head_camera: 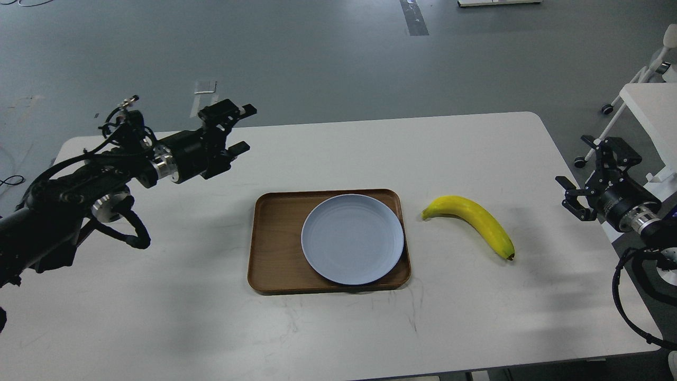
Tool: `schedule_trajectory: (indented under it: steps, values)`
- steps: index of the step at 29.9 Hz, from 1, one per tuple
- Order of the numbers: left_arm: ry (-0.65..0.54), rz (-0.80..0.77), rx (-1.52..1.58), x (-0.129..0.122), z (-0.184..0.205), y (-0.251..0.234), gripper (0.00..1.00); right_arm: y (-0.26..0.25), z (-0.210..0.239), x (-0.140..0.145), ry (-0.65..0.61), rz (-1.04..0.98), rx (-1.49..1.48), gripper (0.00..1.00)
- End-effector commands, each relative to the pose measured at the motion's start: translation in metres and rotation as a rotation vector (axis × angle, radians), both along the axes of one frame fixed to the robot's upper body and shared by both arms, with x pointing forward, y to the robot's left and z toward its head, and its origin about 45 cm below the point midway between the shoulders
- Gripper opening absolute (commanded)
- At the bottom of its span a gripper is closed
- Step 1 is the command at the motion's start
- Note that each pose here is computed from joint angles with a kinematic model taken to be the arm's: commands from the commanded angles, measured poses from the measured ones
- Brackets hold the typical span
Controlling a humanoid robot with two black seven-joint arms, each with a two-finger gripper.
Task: Place banana on plate with both arms
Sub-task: 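Release the plate and withdraw the left gripper away from the tray, then reach the right gripper to the yellow banana and grasp it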
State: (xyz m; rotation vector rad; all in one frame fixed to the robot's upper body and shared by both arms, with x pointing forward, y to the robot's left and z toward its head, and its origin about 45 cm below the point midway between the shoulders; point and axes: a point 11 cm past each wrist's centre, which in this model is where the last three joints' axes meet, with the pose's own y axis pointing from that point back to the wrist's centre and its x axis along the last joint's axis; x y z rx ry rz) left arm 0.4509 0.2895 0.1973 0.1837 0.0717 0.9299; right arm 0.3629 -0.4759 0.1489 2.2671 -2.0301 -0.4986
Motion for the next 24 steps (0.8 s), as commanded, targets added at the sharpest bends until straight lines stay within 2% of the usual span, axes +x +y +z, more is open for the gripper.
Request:
schedule_trajectory:
  steps: [1, 3, 7, 13, 17, 22, 24]
  values:
    - [0.040, 0.209, -0.167, -0.017, -0.013, 0.059, 0.98, -0.001, -0.003, -0.003, 0.013, 0.006, -0.010, 1.00]
    - [0.040, 0.303, -0.226, -0.029, -0.020, 0.086, 0.98, 0.002, -0.005, -0.004, 0.030, 0.036, -0.038, 1.00]
    - [0.032, 0.369, -0.281, -0.037, -0.024, 0.101, 0.98, 0.011, -0.008, -0.004, 0.065, 0.146, -0.138, 1.00]
    - [0.024, 0.388, -0.281, -0.040, -0.022, 0.111, 0.98, 0.026, 0.023, 0.020, 0.062, 0.406, -0.429, 1.00]
    - [0.024, 0.379, -0.289, -0.038, -0.022, 0.106, 0.98, 0.059, 0.044, 0.035, 0.022, 0.599, -0.567, 1.00]
    - [0.026, 0.366, -0.297, -0.038, -0.022, 0.100, 0.98, 0.106, 0.044, 0.020, 0.027, 1.001, -0.855, 1.00]
    - [0.025, 0.358, -0.300, -0.038, -0.021, 0.098, 0.98, 0.108, 0.040, 0.019, 0.033, 1.050, -0.929, 1.00]
